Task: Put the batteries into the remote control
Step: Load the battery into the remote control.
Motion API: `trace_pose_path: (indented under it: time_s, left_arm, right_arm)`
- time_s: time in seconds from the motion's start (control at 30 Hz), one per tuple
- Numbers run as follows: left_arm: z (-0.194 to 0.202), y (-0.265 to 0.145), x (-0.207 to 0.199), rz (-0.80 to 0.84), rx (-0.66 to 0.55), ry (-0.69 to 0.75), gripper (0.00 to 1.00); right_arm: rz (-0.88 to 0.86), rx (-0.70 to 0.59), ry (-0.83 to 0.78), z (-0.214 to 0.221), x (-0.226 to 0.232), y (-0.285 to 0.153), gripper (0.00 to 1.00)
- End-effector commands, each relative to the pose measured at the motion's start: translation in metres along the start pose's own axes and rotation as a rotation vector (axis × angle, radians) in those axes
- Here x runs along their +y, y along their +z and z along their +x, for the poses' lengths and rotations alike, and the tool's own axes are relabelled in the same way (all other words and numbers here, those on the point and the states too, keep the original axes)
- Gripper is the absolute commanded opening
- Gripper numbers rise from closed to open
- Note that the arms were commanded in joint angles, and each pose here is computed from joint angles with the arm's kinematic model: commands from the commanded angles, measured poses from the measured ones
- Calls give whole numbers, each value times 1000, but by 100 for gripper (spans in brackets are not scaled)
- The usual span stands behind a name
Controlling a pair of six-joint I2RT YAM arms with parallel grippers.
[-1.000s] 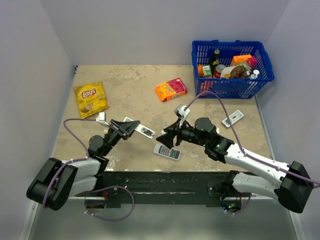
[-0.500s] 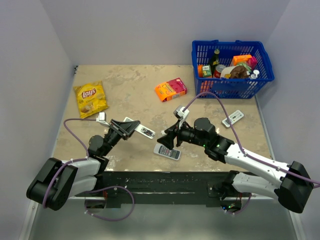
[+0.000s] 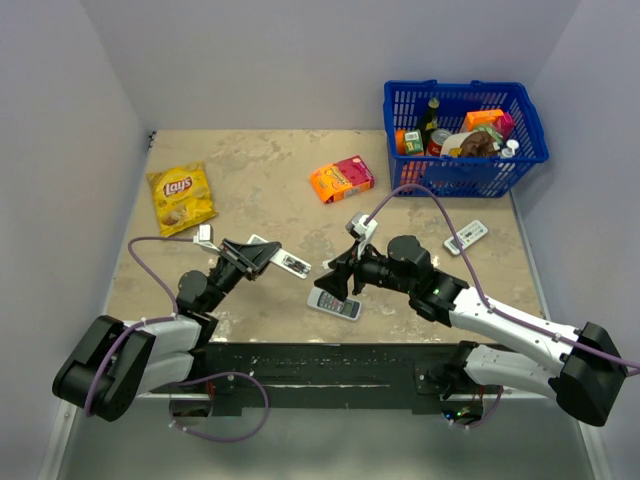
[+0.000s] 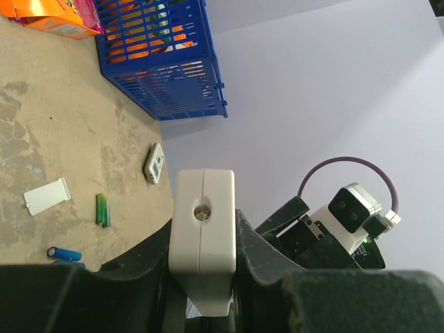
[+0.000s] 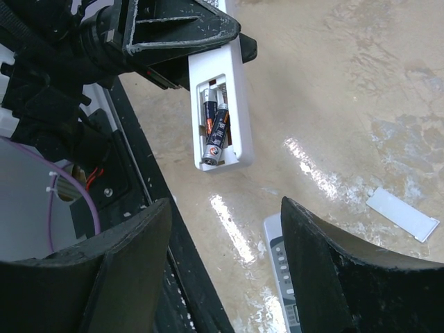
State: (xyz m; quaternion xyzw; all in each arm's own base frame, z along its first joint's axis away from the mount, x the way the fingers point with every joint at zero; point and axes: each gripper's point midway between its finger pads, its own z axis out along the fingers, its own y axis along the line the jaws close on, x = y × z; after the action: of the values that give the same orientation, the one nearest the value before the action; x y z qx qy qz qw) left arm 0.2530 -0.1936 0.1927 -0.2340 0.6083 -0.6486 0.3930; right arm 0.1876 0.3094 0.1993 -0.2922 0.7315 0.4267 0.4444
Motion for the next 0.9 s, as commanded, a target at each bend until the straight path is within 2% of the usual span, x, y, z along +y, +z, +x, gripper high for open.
trace_pose_path:
  time_s: [0.0, 0.87]
  left_arm:
    - [6, -15, -28, 140, 5, 22, 0]
    - [13, -9, -38, 168, 38, 16, 0]
  right_arm:
    - [-45, -85, -11, -31, 12, 1, 67]
    - [-15, -89, 10, -28, 4, 11, 66]
